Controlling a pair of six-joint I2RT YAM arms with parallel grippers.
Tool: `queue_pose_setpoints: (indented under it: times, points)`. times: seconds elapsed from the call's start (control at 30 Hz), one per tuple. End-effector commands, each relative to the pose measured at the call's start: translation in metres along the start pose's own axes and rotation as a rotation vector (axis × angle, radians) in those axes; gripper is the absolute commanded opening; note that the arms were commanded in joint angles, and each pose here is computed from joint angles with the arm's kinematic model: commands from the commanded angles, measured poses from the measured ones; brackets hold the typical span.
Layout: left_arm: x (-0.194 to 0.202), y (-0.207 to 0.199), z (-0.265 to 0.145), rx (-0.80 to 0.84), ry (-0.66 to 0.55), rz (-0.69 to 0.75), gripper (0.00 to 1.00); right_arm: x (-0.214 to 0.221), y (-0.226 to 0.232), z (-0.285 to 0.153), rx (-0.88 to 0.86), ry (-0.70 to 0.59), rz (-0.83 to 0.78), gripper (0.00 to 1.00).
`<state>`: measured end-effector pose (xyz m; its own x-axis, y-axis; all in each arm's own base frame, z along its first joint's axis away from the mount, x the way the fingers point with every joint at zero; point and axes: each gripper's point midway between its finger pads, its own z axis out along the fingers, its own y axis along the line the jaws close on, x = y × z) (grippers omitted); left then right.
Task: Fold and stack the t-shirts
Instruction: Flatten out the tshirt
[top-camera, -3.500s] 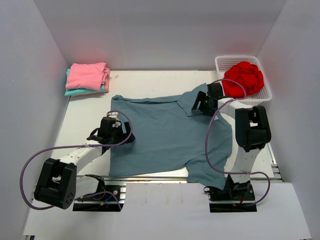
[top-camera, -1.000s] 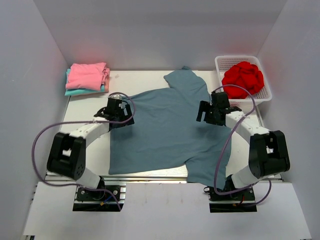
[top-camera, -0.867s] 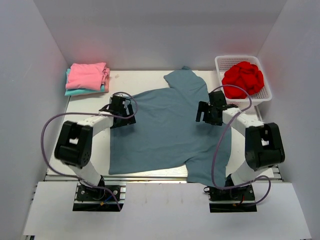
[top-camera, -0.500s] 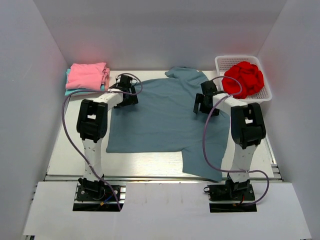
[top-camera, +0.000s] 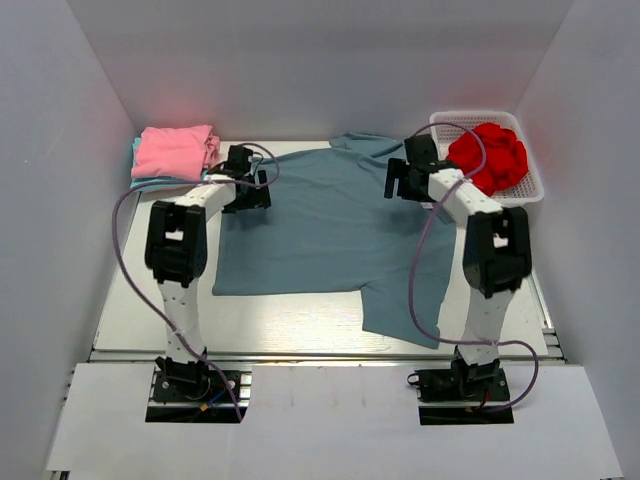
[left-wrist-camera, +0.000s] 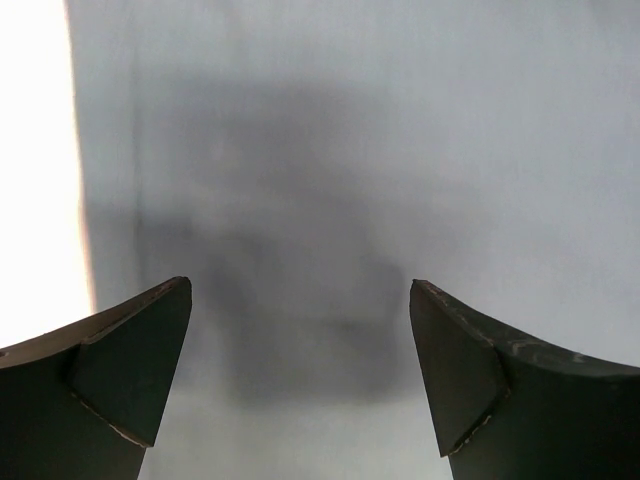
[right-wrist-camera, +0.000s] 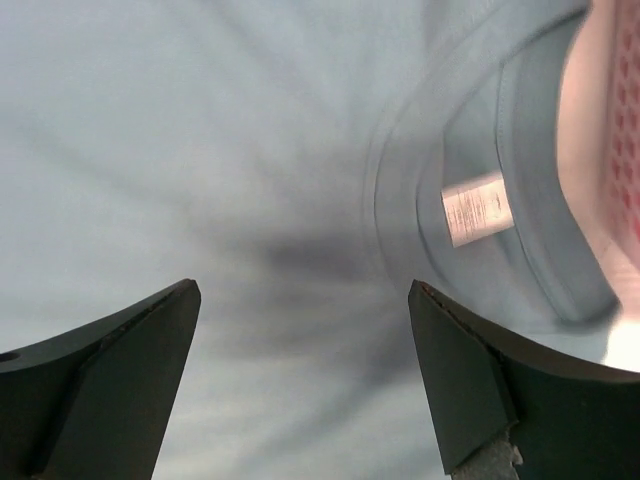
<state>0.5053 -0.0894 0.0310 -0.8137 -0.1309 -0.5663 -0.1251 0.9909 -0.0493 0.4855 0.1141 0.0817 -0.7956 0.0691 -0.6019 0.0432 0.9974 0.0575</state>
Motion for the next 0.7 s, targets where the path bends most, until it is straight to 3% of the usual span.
queue_pose_setpoints:
  times: [0.0, 0.13, 0.27, 0.3, 0.33, 0.43, 0.67]
  points:
    - [-0.037, -0.010, -0.088, 0.099, -0.146, 0.011, 1.00, -0.024, 0.013, -0.062, -0.126, -0.135, -0.026, 0.90]
    - [-0.014, 0.001, -0.144, 0.112, -0.192, -0.069, 1.00, -0.006, 0.013, -0.119, -0.216, -0.228, 0.000, 0.90]
    - [0.075, 0.051, -0.166, -0.044, -0.076, -0.262, 1.00, 0.021, 0.007, -0.140, -0.249, -0.239, 0.083, 0.90]
    - [0.088, 0.061, -0.171, -0.083, -0.073, -0.289, 1.00, 0.041, 0.003, -0.133, -0.236, -0.208, 0.085, 0.90]
    - [0.097, 0.068, -0.188, -0.089, -0.096, -0.343, 1.00, 0.033, 0.003, -0.145, -0.251, -0.254, 0.117, 0.90]
    - [0.152, 0.093, -0.190, -0.178, -0.032, -0.408, 1.00, 0.037, 0.000, -0.159, -0.260, -0.283, 0.160, 0.90]
    - [0.185, 0.105, -0.192, -0.191, -0.061, -0.499, 0.98, 0.069, 0.008, -0.161, -0.339, -0.230, 0.167, 0.90]
